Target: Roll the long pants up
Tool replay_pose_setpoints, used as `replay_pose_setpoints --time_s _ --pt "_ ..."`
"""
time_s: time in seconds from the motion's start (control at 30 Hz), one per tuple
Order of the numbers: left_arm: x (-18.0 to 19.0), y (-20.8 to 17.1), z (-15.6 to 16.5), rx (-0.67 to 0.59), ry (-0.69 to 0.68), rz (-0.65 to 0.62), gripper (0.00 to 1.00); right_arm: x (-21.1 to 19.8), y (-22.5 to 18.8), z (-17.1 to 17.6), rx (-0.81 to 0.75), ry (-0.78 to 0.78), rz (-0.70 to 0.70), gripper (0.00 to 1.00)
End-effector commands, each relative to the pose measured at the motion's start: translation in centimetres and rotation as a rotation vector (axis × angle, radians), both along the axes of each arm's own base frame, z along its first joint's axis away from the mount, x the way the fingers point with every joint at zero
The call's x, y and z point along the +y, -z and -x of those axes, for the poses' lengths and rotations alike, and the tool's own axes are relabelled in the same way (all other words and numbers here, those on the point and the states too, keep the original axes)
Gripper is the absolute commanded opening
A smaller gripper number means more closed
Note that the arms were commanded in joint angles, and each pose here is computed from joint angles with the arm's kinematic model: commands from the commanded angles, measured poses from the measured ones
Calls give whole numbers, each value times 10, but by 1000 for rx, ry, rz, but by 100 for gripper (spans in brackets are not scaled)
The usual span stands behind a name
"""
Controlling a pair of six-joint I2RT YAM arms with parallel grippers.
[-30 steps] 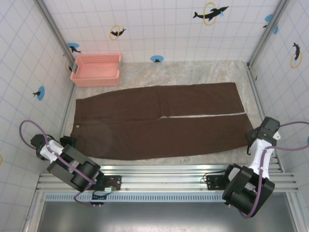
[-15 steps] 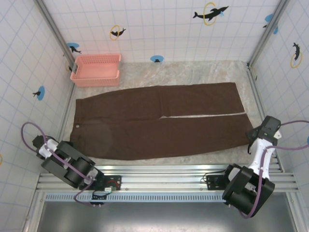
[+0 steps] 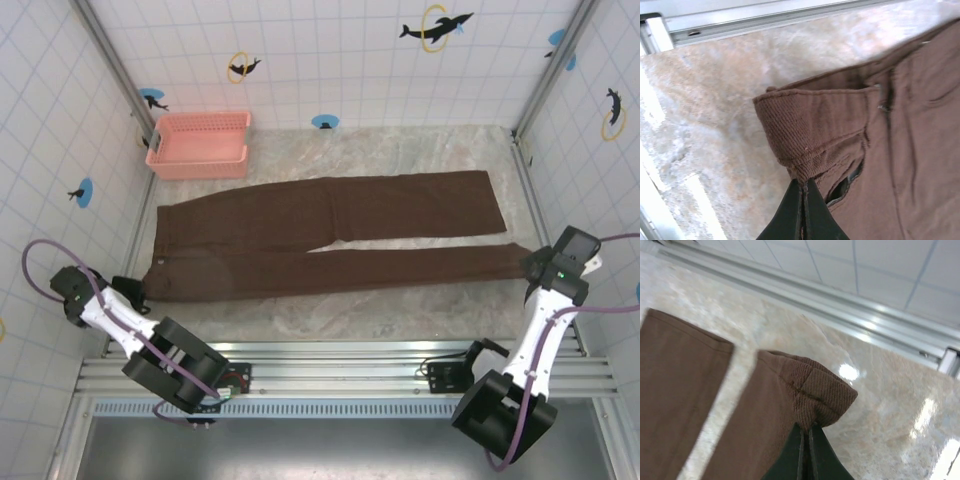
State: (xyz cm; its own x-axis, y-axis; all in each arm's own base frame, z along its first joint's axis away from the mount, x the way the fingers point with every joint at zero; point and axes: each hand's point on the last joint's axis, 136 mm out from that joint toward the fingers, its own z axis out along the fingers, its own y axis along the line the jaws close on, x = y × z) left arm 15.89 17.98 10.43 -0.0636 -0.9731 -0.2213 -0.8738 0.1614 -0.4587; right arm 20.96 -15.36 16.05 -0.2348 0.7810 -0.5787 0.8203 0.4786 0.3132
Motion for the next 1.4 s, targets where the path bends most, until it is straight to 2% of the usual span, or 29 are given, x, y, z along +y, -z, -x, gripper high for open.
replay_pose_setpoints --time_s 0.0,0.2,0.33,0.43,0.73,0.93,1.13,1.37 --pt "0 -18 -7 -37 -12 2 0 -12 -39 -6 -42 2 79 0" --pt "24 -76 -40 -94 24 -109 0 -31 -70 -39 -117 10 100 0" --pt "36 -115 -74 -117 57 -230 0 -38 -73 -72 -131 -12 108 0" --pt "46 -128 -94 -133 51 -260 0 -38 -68 -102 -126 -60 99 0" --pt "71 -117 -161 -91 116 -285 0 -37 -50 -186 -91 -169 114 0" --pt "76 -109 -205 -78 167 -321 0 -43 -40 -222 -60 -201 128 0" --pt "88 -110 -231 -61 184 -363 0 -42 -33 -261 -39 -268 139 0" --pt "95 -98 -263 -46 212 -381 0 -36 -3 -311 14 -353 133 0"
